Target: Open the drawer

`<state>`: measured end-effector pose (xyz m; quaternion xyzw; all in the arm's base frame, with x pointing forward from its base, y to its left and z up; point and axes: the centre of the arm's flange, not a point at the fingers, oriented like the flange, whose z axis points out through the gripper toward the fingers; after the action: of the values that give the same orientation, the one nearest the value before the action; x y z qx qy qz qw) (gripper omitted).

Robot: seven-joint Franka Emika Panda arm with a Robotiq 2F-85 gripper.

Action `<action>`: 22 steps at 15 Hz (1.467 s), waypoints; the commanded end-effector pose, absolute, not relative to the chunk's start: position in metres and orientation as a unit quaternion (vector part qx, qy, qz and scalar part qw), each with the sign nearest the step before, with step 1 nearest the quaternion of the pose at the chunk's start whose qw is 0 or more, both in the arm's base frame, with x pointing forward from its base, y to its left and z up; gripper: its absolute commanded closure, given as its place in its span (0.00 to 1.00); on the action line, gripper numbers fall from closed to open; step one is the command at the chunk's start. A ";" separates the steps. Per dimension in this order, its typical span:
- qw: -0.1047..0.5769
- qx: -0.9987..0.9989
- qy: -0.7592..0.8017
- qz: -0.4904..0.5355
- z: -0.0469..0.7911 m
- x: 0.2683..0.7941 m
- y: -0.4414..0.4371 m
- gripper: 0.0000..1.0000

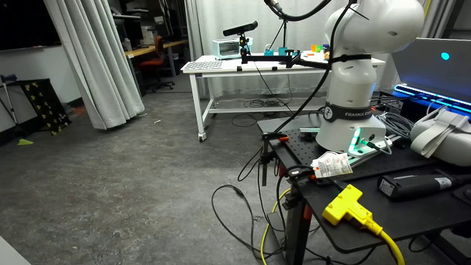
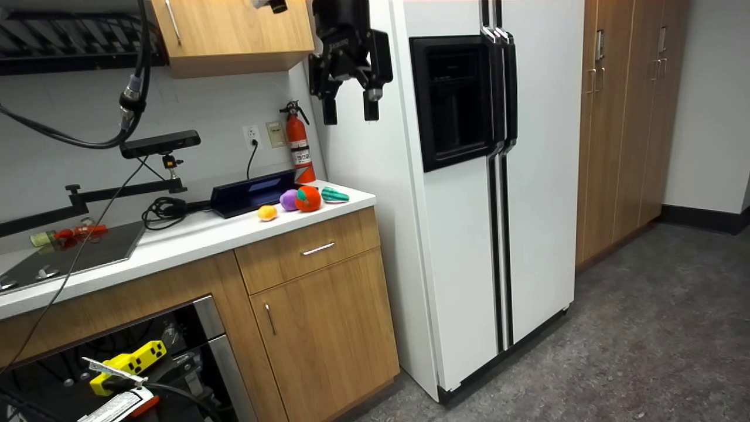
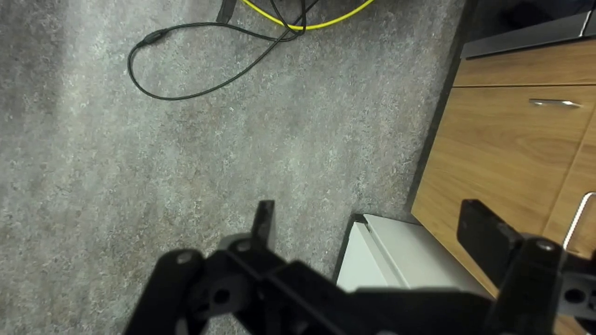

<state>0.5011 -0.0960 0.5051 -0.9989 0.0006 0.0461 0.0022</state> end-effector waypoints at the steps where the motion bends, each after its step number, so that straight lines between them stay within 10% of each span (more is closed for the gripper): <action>1: 0.010 -0.999 -0.004 0.052 0.501 0.504 -0.099 0.00; 22: 0.123 -0.988 -0.065 0.064 0.341 0.585 0.015 0.00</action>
<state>0.5827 0.0176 0.3488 -0.9890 -0.0540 0.0649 0.1213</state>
